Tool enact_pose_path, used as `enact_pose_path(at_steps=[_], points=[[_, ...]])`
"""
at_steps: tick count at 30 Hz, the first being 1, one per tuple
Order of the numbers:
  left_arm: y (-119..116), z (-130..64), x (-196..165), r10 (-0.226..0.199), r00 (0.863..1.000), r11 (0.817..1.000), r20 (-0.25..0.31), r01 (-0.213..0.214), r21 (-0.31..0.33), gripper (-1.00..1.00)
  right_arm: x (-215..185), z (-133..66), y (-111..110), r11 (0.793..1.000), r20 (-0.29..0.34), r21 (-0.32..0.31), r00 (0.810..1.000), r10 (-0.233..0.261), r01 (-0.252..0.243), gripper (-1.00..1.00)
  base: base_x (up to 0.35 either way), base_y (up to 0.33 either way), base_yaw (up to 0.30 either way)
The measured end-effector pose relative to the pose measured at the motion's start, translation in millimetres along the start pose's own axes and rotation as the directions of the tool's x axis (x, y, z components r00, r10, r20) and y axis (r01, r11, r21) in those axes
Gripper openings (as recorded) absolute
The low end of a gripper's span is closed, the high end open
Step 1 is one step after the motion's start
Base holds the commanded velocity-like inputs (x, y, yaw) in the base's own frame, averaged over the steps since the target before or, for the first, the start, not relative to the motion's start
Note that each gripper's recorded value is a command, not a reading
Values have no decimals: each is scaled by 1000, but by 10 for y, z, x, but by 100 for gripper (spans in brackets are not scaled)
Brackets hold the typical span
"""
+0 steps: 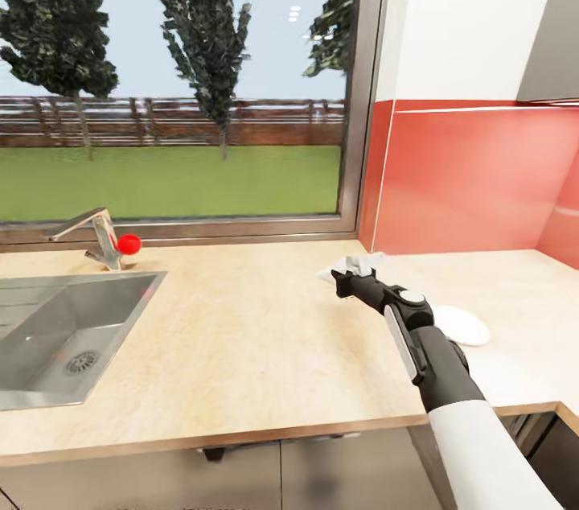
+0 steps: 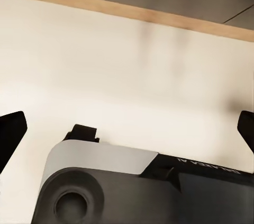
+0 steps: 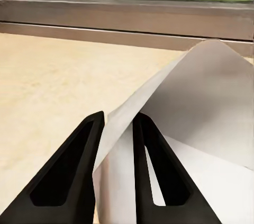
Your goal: Set up a coffee station on the kitchen countertop: keep the coffee maker on the countertop, move the bottle of coffee from the kitchen shelf to the counter next to the coffee maker, place a paper coffee filter on top of the coffee maker, put the saucer next to the coffee maker with the coffee cup on the saucer, and place the electric kettle next to the coffee maker.
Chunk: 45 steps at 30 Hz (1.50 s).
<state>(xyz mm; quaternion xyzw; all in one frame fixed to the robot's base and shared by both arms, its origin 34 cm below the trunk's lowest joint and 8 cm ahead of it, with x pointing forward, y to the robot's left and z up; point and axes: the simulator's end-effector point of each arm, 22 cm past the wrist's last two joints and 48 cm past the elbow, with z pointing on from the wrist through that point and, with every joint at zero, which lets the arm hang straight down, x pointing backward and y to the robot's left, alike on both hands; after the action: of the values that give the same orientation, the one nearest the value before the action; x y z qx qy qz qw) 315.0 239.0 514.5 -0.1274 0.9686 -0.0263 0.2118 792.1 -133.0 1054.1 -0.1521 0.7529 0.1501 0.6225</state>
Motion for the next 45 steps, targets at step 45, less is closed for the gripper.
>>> enact_pose_path(at_steps=[45], points=[[10,0,5,-1,1000,1000,0,1,-3,100,-352,-44,538,997,6,-76,1000,-28,28,-100,-189,0,221]])
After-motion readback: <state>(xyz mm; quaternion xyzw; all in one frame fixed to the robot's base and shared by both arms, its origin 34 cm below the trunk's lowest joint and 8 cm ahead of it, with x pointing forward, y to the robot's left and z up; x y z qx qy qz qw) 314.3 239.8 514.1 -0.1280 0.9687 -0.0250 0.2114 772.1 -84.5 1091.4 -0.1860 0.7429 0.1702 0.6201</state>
